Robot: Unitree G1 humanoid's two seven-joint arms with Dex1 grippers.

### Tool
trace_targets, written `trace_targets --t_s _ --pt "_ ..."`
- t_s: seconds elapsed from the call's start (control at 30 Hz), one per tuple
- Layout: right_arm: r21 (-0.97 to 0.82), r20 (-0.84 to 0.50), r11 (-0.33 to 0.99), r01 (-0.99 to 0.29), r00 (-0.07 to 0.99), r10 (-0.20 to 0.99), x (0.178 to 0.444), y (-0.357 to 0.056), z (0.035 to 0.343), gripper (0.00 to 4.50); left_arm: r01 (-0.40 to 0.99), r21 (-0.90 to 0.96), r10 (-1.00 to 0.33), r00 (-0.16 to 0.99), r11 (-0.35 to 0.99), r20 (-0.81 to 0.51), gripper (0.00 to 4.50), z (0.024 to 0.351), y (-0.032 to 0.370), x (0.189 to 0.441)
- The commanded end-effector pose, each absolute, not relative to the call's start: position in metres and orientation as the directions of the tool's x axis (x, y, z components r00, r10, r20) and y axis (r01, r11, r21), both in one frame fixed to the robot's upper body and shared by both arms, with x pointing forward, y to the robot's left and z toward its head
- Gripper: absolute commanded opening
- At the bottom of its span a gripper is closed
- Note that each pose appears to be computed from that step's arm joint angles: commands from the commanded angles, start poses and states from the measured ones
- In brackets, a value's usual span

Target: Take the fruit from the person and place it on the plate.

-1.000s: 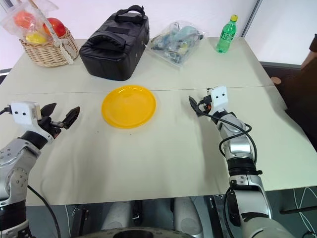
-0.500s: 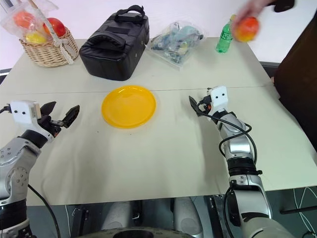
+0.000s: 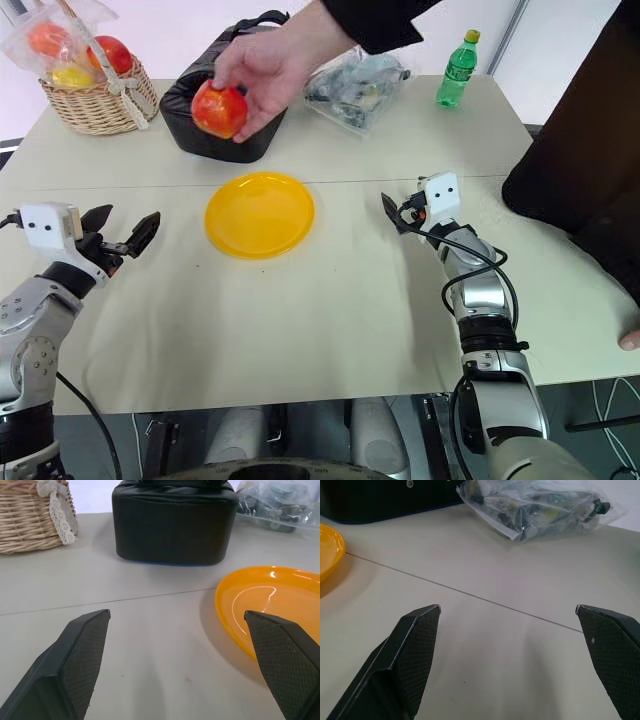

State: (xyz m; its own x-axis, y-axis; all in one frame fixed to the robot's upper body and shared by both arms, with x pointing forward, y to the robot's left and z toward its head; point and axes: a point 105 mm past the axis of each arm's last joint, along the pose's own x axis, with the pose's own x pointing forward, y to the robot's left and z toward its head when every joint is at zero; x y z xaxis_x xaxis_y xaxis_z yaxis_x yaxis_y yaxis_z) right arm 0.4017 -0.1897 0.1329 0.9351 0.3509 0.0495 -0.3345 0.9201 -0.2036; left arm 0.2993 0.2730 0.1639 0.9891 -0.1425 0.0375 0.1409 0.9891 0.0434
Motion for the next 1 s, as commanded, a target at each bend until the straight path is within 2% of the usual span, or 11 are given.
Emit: trace_targets --t_s 0.03,0.13,0.23,0.43,0.6,0.73,0.87,1.0 --pt "-0.214 0.121 0.896 -0.389 0.900 0.419 0.401 -0.180 0.160 4.41 0.130 0.070 -0.136 0.987 0.989 0.082 4.50 0.175 0.275 0.298" --pt "-0.169 0.158 0.795 -0.583 0.780 0.605 0.379 -0.153 0.183 4.41 0.134 0.073 -0.140 0.987 0.988 0.082 4.50 0.176 0.275 0.298" --pt "-0.146 0.118 0.645 -0.750 0.634 0.764 0.348 -0.128 0.191 4.41 0.139 0.079 -0.146 0.986 0.987 0.082 4.50 0.177 0.275 0.298" --pt "-0.110 0.046 0.472 -0.875 0.470 0.882 0.309 -0.101 0.204 4.41 0.192 0.116 -0.203 0.975 0.974 0.093 4.50 0.193 0.271 0.301" --pt "-0.125 0.051 0.484 -0.866 0.481 0.875 0.310 -0.099 0.212 4.41 0.277 0.174 -0.299 0.947 0.945 0.119 4.50 0.219 0.253 0.306" --pt "-0.137 0.058 0.515 -0.846 0.512 0.857 0.318 -0.101 0.212 4.41 0.328 0.215 -0.370 0.907 0.920 0.200 4.50 0.258 0.235 0.316" --pt "-0.142 0.090 0.546 -0.826 0.538 0.838 0.323 -0.098 0.213 4.41 0.382 0.157 -0.410 0.880 0.911 0.240 4.50 0.266 0.224 0.326" --pt "-0.142 0.100 0.545 -0.826 0.536 0.838 0.324 -0.092 0.211 4.41 0.426 0.182 -0.460 0.856 0.886 0.236 4.50 0.267 0.208 0.342"
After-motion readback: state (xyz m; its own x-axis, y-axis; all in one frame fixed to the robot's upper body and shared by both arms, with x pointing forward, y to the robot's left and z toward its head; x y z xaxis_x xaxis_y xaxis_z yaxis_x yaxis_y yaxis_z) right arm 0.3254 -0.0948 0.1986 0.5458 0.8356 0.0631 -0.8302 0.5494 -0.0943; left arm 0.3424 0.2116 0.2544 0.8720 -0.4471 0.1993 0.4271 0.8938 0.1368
